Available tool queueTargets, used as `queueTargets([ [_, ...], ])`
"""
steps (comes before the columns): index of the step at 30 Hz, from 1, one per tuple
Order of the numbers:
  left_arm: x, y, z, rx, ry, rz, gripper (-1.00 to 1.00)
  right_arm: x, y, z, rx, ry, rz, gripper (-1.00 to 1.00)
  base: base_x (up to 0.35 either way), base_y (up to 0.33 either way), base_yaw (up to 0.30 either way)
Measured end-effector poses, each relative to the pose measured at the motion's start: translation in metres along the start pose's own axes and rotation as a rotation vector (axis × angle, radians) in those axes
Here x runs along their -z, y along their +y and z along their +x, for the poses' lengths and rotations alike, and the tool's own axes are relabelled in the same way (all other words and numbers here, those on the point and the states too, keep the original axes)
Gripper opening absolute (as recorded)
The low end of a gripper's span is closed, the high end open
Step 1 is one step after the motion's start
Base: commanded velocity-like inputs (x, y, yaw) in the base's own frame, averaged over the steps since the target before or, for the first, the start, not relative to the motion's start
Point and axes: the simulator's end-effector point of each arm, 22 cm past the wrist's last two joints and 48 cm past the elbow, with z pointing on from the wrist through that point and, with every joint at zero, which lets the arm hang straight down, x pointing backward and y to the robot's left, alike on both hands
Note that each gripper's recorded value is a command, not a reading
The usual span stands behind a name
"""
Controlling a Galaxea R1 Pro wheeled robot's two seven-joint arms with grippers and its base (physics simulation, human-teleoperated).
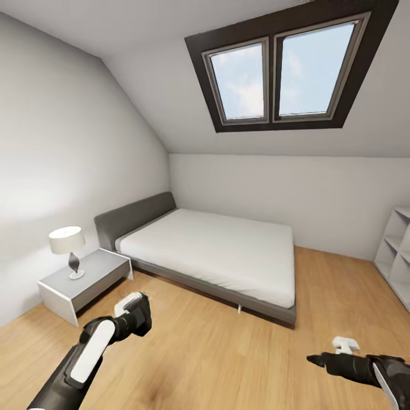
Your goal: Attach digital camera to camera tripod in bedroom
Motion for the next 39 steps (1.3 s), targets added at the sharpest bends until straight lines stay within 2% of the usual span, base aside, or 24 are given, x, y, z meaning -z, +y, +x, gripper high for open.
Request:
queueTargets([
  [1,-0.015,0.039,0.032,0.018,0.084,-0.082,-1.0,-0.005,-0.007,0.012,0.009,0.013,0.021,1.0,0.0,0.0,0.0],
  [2,-0.02,0.063,0.049,0.026,0.126,-0.132,-1.0,-0.01,-0.019,0.027,0.034,0.024,0.062,1.0,0.0,0.0,0.0],
  [3,-0.022,0.073,0.057,0.035,0.146,-0.153,-1.0,-0.011,-0.025,0.036,0.043,0.032,0.083,1.0,0.0,0.0,0.0],
  [4,-0.026,0.101,0.077,0.059,0.18,-0.209,-1.0,-0.017,-0.042,0.067,0.054,0.074,0.144,1.0,0.0,0.0,0.0],
  [5,-0.028,0.148,0.117,0.089,0.247,-0.31,-1.0,-0.02,-0.055,0.103,0.048,0.127,0.192,1.0,0.0,0.0,0.0],
  [7,-0.028,0.175,0.144,0.116,0.259,-0.366,-1.0,-0.02,-0.066,0.144,0.037,0.176,0.244,1.0,0.0,0.0,0.0],
  [9,-0.022,0.2,0.188,0.08,0.315,-0.42,-1.0,-0.019,-0.07,0.176,0.033,0.203,0.292,1.0,0.0,0.0,0.0],
  [10,-0.017,0.212,0.213,0.043,0.344,-0.44,-1.0,-0.019,-0.071,0.191,0.036,0.208,0.321,1.0,0.0,0.0,0.0],
  [13,-0.005,0.231,0.254,-0.02,0.379,-0.468,-1.0,-0.02,-0.068,0.199,0.048,0.197,0.359,1.0,0.0,0.0,0.0],
  [17,0.007,0.235,0.286,-0.058,0.379,-0.467,-1.0,-0.019,-0.06,0.212,0.057,0.196,0.371,1.0,0.0,0.0,0.0],
  [20,0.016,0.238,0.3,-0.068,0.377,-0.468,-1.0,-0.014,-0.055,0.232,0.055,0.218,0.372,1.0,0.0,0.0,0.0],
  [26,0.057,0.266,0.354,-0.079,0.428,-0.506,-1.0,0.007,-0.049,0.294,0.051,0.292,0.375,1.0,0.0,0.0,0.0],
  [29,0.071,0.273,0.368,-0.096,0.426,-0.514,-1.0,0.02,-0.042,0.332,0.06,0.311,0.367,1.0,0.0,0.0,0.0],
  [39,0.083,0.272,0.366,-0.107,0.421,-0.513,-1.0,0.031,-0.029,0.344,0.061,0.311,0.354,1.0,0.0,0.0,0.0],
])
